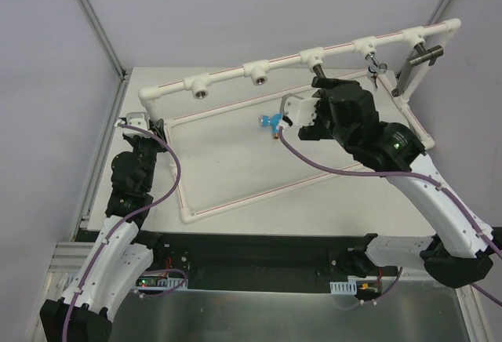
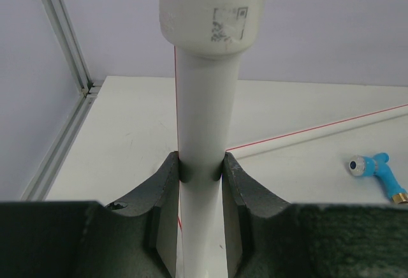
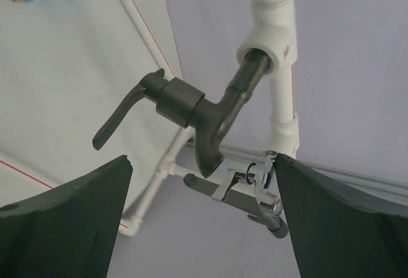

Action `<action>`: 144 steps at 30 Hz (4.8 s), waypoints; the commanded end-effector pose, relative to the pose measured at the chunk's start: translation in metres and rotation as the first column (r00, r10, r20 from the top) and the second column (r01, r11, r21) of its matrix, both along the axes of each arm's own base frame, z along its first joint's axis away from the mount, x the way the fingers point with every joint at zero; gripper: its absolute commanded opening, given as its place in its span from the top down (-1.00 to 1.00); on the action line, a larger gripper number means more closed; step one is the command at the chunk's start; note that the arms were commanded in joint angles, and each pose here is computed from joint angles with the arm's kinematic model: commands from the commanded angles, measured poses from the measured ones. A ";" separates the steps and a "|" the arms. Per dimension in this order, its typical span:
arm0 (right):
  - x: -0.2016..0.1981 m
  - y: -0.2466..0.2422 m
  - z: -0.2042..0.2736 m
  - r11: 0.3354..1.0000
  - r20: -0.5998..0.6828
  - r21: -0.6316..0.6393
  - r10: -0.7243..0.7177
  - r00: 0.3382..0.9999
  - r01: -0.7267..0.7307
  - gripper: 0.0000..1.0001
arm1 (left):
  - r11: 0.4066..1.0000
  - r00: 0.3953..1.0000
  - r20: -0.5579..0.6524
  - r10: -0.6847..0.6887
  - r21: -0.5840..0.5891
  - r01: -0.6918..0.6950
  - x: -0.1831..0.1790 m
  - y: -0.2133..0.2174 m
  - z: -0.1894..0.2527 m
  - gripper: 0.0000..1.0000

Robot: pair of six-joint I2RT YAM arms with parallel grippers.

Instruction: Install the water faucets

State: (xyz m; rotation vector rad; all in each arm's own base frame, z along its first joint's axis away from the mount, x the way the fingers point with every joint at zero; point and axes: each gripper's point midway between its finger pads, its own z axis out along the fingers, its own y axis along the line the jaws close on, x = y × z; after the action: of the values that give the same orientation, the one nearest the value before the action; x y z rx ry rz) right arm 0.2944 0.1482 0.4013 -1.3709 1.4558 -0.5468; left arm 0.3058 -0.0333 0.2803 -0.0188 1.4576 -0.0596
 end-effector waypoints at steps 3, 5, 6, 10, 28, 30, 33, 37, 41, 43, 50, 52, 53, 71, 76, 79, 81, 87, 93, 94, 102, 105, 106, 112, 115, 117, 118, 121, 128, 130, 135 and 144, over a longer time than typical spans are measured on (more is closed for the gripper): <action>0.014 -0.017 0.002 0.914 0.118 -0.401 -0.017 0.993 0.063 -0.92 | 0.997 0.994 0.073 -0.076 -0.027 0.079 -0.004 -0.015 0.023 1.00; 0.020 -0.017 -0.006 0.888 0.129 -0.452 -0.031 0.991 0.086 -0.95 | 0.997 0.994 0.076 -0.072 -0.028 0.074 -0.005 -0.014 0.024 1.00; 0.026 -0.013 -0.002 0.882 0.164 -0.461 -0.025 0.986 0.099 -0.98 | 0.997 0.994 0.078 -0.072 -0.029 0.074 -0.005 -0.014 0.024 1.00; 0.038 -0.002 -0.009 0.869 0.184 -0.485 -0.011 0.983 0.100 -0.71 | 0.997 0.994 0.082 -0.070 -0.029 0.073 -0.006 -0.014 0.026 1.00; 0.085 0.000 -0.045 0.937 0.222 -0.311 -0.088 0.971 0.156 -0.01 | 0.997 0.995 0.078 -0.064 -0.030 0.067 -0.005 -0.013 0.025 1.00; 0.083 0.004 -0.048 0.966 0.195 -0.206 -0.113 0.974 0.153 0.38 | 0.997 0.995 0.076 -0.066 -0.030 0.068 -0.005 -0.013 0.024 1.00; 0.080 0.007 -0.050 0.988 0.144 -0.066 -0.131 0.981 0.142 0.81 | 0.997 0.995 0.072 -0.067 -0.029 0.070 -0.004 -0.014 0.023 1.00; 0.076 0.012 -0.052 0.987 0.072 0.088 -0.142 0.987 0.135 0.97 | 0.997 0.995 0.066 -0.069 -0.027 0.071 -0.003 -0.014 0.021 1.00; 0.072 0.019 -0.054 0.965 0.008 0.226 -0.139 0.990 0.134 0.96 | 0.997 0.996 0.063 -0.071 -0.027 0.072 -0.002 -0.015 0.020 1.00; 0.070 0.022 -0.056 0.937 -0.037 0.318 -0.139 0.990 0.143 0.97 | 0.997 0.996 0.060 -0.072 -0.026 0.074 -0.002 -0.015 0.018 1.00; 0.069 0.028 -0.057 0.792 -0.158 0.578 -0.127 0.979 0.196 0.97 | 0.997 0.995 0.060 -0.074 -0.026 0.075 -0.001 -0.016 0.018 1.00; 0.071 0.026 -0.054 0.738 -0.182 0.640 -0.126 0.975 0.214 0.97 | 0.997 0.995 0.061 -0.074 -0.026 0.075 -0.001 -0.016 0.019 1.00; 0.071 0.027 -0.054 0.685 -0.216 0.688 -0.125 0.968 0.241 0.97 | 0.997 0.995 0.060 -0.074 -0.026 0.075 -0.001 -0.016 0.018 1.00; 0.052 0.001 -0.032 0.585 -0.233 0.779 -0.065 0.970 0.226 -0.02 | 0.998 0.997 0.056 -0.060 -0.027 0.062 -0.001 -0.013 0.019 1.00; 0.036 -0.025 -0.011 0.649 -0.156 0.732 -0.138 0.978 0.208 -0.78 | 0.997 0.996 0.055 -0.066 -0.026 0.068 0.001 -0.015 0.020 1.00; 0.025 -0.040 0.003 0.665 -0.100 0.721 -0.178 0.979 0.194 -0.99 | 0.997 0.996 0.061 -0.064 -0.027 0.066 0.001 -0.014 0.023 0.99; 0.017 -0.051 0.012 0.667 -0.067 0.719 -0.212 0.975 0.194 -0.92 | 0.997 0.996 0.061 -0.063 -0.031 0.065 0.001 -0.014 0.024 0.96; -0.005 -0.077 0.029 0.609 -0.027 0.763 -0.305 0.952 0.216 -0.92 | 0.997 0.994 0.093 -0.065 -0.040 0.069 -0.002 -0.014 0.040 0.74; -0.024 -0.100 0.031 0.523 -0.029 0.815 -0.393 0.919 0.249 -0.92 | 0.996 0.989 0.129 -0.068 -0.042 0.074 -0.013 -0.012 0.067 0.09; -0.026 -0.101 0.030 0.501 -0.036 0.829 -0.397 0.917 0.250 -0.92 | 0.996 0.987 0.145 -0.065 -0.046 0.072 -0.016 -0.011 0.076 0.00; -0.060 -0.118 0.034 0.328 -0.003 0.932 -0.422 0.906 0.156 -0.92 | 0.993 0.989 0.142 -0.037 -0.102 0.052 -0.035 -0.003 0.106 -0.90; -0.070 -0.128 0.028 0.346 0.019 0.925 -0.449 0.894 0.154 -0.92 | 0.984 0.991 0.131 0.017 -0.178 0.006 -0.044 0.008 0.114 -0.98; -0.075 -0.132 0.025 0.359 0.028 0.921 -0.453 0.891 0.154 -0.92 | 0.980 0.989 0.147 0.032 -0.199 -0.002 -0.052 0.012 0.122 -0.98; -0.097 -0.146 0.007 0.436 0.017 0.874 -0.471 0.882 0.216 -0.92 | 0.962 0.980 0.153 0.127 -0.262 -0.083 -0.095 0.038 0.130 -0.98; -0.111 -0.155 -0.012 0.460 -0.009 0.848 -0.484 0.875 0.263 -0.92 | 0.963 0.973 0.162 0.166 -0.240 -0.124 -0.109 0.048 0.133 -0.98; -0.115 -0.151 -0.029 0.489 -0.015 0.832 -0.452 0.892 0.262 -0.92 | 0.959 0.973 0.133 0.189 -0.237 -0.154 -0.113 0.053 0.126 -0.98; -0.125 -0.154 -0.028 0.473 0.007 0.852 -0.441 0.898 0.225 -0.92 | 0.958 0.972 0.128 0.195 -0.237 -0.161 -0.115 0.055 0.125 -0.98; -0.135 -0.149 -0.036 0.423 -0.003 0.886 -0.406 0.914 0.191 -0.92 | 0.968 0.977 0.098 0.191 -0.183 -0.171 -0.117 0.056 0.128 -0.98; -0.145 -0.156 -0.050 0.473 -0.007 0.853 -0.412 0.911 0.221 -0.92 | 0.934 0.976 0.067 0.206 -0.311 -0.176 -0.120 0.056 0.130 -0.98; -0.148 -0.161 -0.049 0.471 -0.003 0.854 -0.423 0.906 0.222 -0.92 | 0.922 0.976 0.047 0.212 -0.341 -0.183 -0.119 0.056 0.119 -0.98; -0.153 -0.166 -0.054 0.431 -0.010 0.875 -0.442 0.897 0.222 -0.92 | 0.883 0.980 0.010 0.198 -0.437 -0.174 -0.116 0.051 0.097 -0.99; -0.153 -0.171 -0.055 0.457 -0.021 0.856 -0.439 0.898 0.243 -0.92 | 0.843 0.992 -0.030 0.126 -0.524 -0.123 -0.119 0.037 0.077 -0.98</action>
State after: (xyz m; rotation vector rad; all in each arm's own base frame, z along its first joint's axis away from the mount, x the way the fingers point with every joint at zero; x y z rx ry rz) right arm 0.1416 -0.0140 0.3400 -0.2269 1.5101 -0.1072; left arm 0.1902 0.0125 0.3614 -0.5246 1.4040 -0.2546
